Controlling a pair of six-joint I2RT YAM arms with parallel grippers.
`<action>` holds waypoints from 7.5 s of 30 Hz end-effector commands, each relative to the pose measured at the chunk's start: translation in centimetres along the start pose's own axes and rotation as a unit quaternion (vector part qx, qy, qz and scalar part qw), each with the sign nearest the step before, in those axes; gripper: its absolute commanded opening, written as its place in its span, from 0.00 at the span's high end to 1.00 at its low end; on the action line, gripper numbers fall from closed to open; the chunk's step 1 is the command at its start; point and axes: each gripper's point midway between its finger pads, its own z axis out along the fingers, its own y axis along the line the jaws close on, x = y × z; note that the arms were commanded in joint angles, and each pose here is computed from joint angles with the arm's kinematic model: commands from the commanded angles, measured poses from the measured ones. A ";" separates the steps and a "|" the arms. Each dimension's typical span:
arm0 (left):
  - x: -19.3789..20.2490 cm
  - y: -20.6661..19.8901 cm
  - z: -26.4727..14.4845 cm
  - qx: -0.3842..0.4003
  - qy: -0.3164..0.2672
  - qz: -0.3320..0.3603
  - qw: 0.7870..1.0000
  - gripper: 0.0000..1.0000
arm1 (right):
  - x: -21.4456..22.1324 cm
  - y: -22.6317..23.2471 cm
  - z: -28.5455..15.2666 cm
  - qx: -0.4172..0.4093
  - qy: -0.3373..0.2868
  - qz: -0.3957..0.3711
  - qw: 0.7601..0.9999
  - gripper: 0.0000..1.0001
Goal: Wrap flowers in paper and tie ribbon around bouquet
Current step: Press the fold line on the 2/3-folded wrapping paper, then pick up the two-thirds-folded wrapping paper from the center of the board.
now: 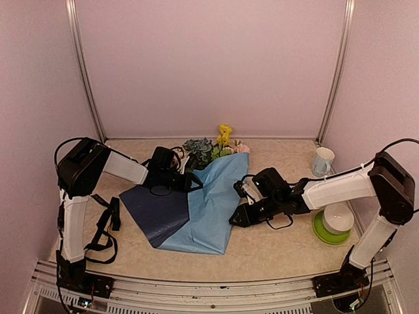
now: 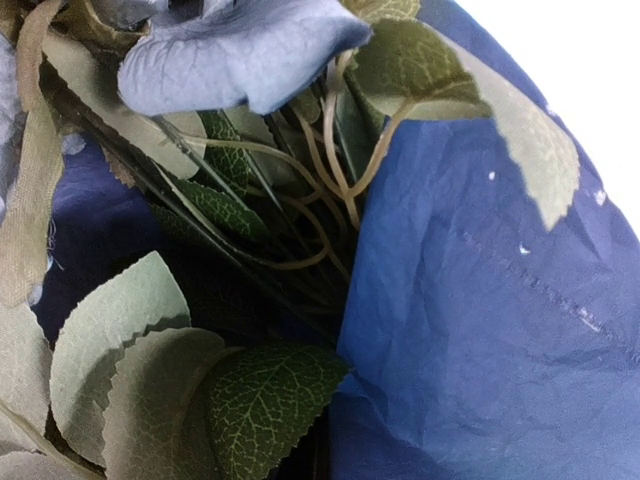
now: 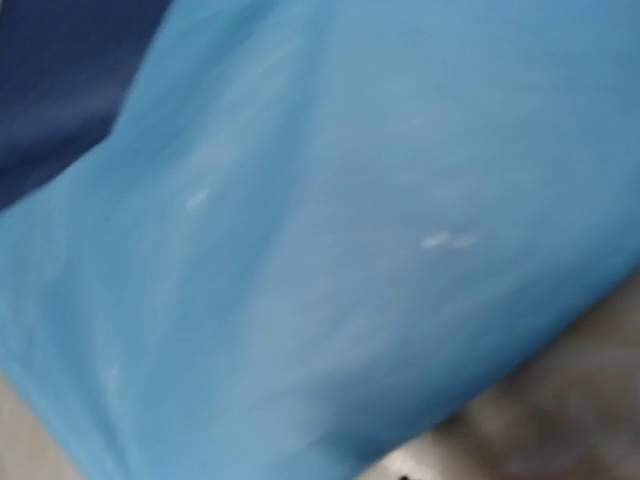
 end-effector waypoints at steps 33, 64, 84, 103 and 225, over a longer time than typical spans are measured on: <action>-6.8 6.5 -7.1 -0.179 -0.107 -0.065 0.976 0.62 | 0.5 -4.3 6.2 0.101 0.093 0.034 0.990 0.78; 22.7 -10.2 -11.5 -0.240 0.156 0.047 0.957 0.79 | 1.1 -2.2 7.4 0.102 0.090 -0.007 0.991 0.75; 27.4 -7.4 -20.0 -0.321 0.138 -0.110 0.931 0.71 | 2.7 -2.1 7.3 0.115 0.101 -0.043 0.987 0.74; 15.5 -0.2 -24.4 -0.269 -0.118 -0.279 0.914 0.29 | 0.8 0.4 6.0 0.099 0.081 -0.069 0.989 0.73; 21.3 -16.3 -15.8 -0.152 -0.034 -0.253 0.955 0.33 | 0.4 7.8 8.6 -0.049 0.098 -0.040 0.993 0.87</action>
